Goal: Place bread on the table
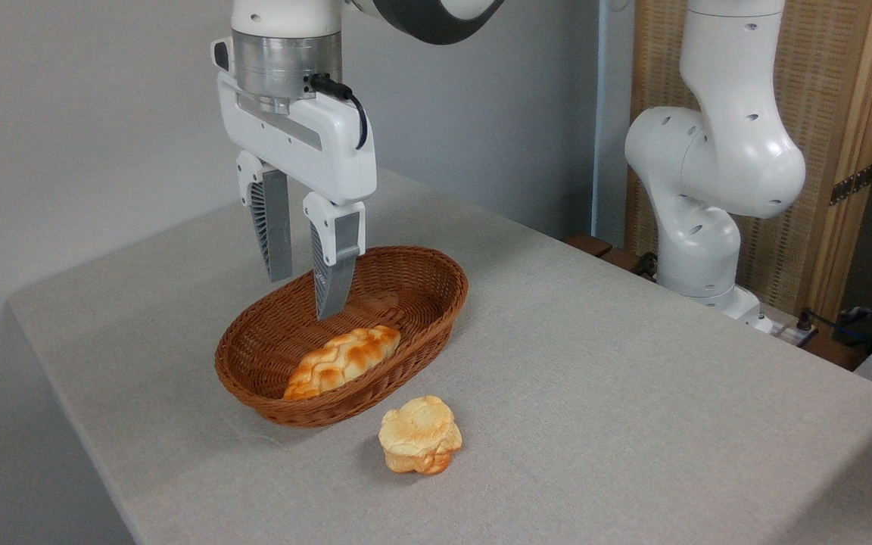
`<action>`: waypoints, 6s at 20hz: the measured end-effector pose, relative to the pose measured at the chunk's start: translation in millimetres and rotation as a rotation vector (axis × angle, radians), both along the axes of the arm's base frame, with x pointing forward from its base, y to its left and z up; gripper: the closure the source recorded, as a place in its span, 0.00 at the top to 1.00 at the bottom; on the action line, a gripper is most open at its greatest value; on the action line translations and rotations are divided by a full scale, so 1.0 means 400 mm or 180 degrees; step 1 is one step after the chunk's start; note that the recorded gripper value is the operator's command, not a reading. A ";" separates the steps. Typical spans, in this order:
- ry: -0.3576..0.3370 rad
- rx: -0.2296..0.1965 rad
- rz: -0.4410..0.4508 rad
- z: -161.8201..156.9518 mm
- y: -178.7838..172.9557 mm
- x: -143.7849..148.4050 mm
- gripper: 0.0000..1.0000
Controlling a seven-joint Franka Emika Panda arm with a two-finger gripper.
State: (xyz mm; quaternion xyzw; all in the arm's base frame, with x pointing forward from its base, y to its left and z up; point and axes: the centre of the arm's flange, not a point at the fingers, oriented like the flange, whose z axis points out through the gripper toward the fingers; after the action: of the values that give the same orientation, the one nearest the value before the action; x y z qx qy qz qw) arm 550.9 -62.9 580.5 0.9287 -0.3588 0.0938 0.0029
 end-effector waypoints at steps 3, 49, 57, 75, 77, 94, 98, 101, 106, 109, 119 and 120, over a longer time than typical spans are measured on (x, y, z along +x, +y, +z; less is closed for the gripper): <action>0.0033 -0.0051 0.0043 0.000 0.010 -0.003 1.00; 0.0680 0.0251 -0.1314 -0.360 -0.181 -0.035 0.98; 0.0710 0.0265 -0.1356 -0.374 -0.196 -0.036 0.17; 0.0723 0.0398 -0.1475 -0.386 -0.219 -0.039 0.06; 0.0723 0.0398 -0.1475 -0.386 -0.219 -0.039 0.04; 0.0660 0.0399 -0.1489 -0.360 -0.226 -0.041 0.00; 0.0574 0.0388 -0.1487 -0.324 -0.229 -0.045 0.00; 0.0504 0.0370 -0.1479 -0.292 -0.230 -0.053 0.00; 0.0413 0.0316 -0.1431 -0.233 -0.219 -0.065 0.00; 0.0387 0.0281 -0.1360 -0.192 -0.191 -0.074 0.00; 0.0383 0.0168 -0.0751 -0.123 0.082 -0.071 0.00; 0.0390 0.0151 -0.0671 -0.123 0.119 -0.070 0.00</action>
State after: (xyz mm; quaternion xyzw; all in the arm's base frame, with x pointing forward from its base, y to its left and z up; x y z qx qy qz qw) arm 522.9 -15.3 531.1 0.8896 -0.4557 0.0276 0.0127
